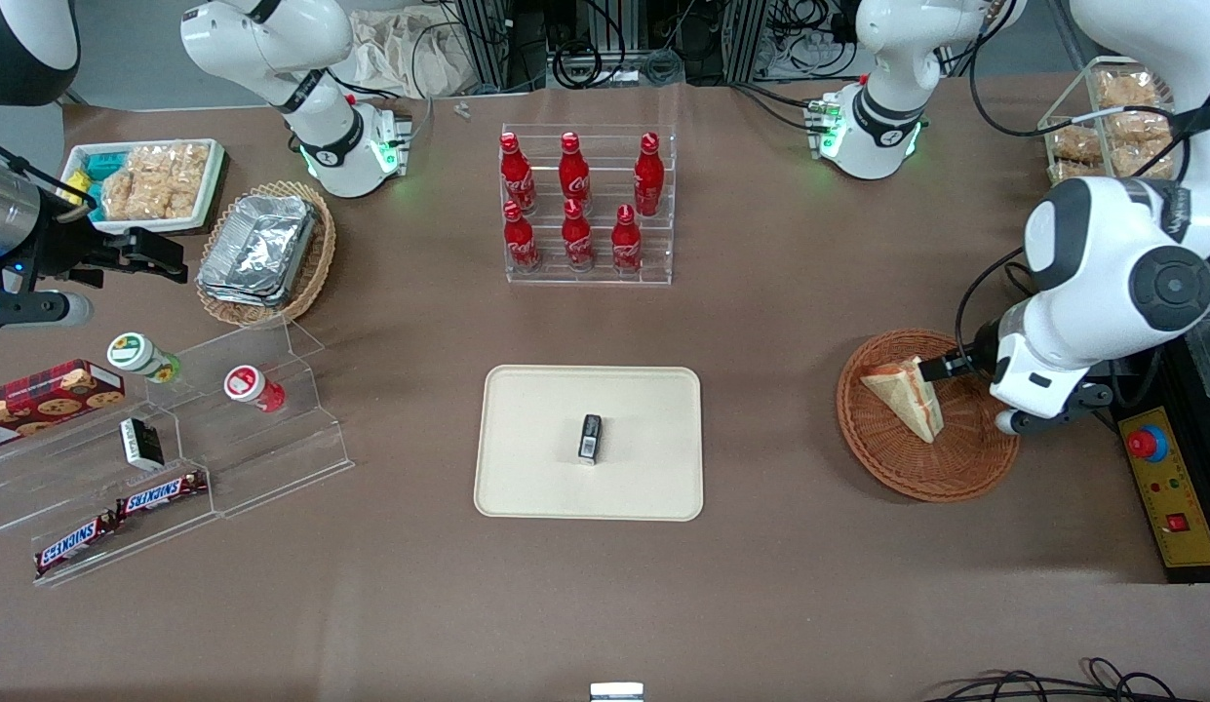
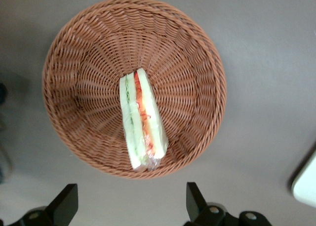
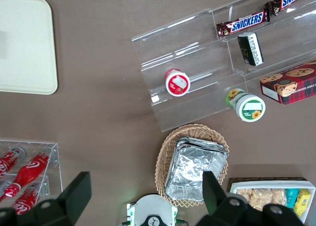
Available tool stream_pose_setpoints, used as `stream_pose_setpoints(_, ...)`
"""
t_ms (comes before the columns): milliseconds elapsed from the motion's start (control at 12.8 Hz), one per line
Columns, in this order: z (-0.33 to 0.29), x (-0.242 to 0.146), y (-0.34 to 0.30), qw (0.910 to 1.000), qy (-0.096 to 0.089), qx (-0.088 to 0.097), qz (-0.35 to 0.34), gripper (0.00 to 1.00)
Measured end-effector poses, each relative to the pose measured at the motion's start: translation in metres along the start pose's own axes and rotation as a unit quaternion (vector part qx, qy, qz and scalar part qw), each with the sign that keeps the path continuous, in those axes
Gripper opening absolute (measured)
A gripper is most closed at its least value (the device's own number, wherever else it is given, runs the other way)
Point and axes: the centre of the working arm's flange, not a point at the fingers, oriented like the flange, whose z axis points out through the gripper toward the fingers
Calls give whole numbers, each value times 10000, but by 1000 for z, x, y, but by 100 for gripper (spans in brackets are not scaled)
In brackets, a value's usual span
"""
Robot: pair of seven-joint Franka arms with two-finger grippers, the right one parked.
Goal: Place sandwich from basket to tray
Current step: 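Lower the left gripper and close it on the sandwich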
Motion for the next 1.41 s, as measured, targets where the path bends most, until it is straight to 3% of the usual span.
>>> stream_pose_setpoints(157, 20, -2, 0, 9984, 109, -85, -544, 99)
stream_pose_setpoints(391, 50, -1, 0, 9957, 18, -98, -922, 99)
stream_pose_setpoints(626, 79, -2, 0, 9945, -42, -130, -1035, 99)
stream_pose_setpoints(1017, 109, -11, -6, 9941, 33, -208, -1068, 96)
stream_pose_setpoints(1330, 121, -12, -7, 9940, -28, -200, -1079, 85)
stream_pose_setpoints(1409, 121, -12, -7, 9939, -29, -201, -1088, 78)
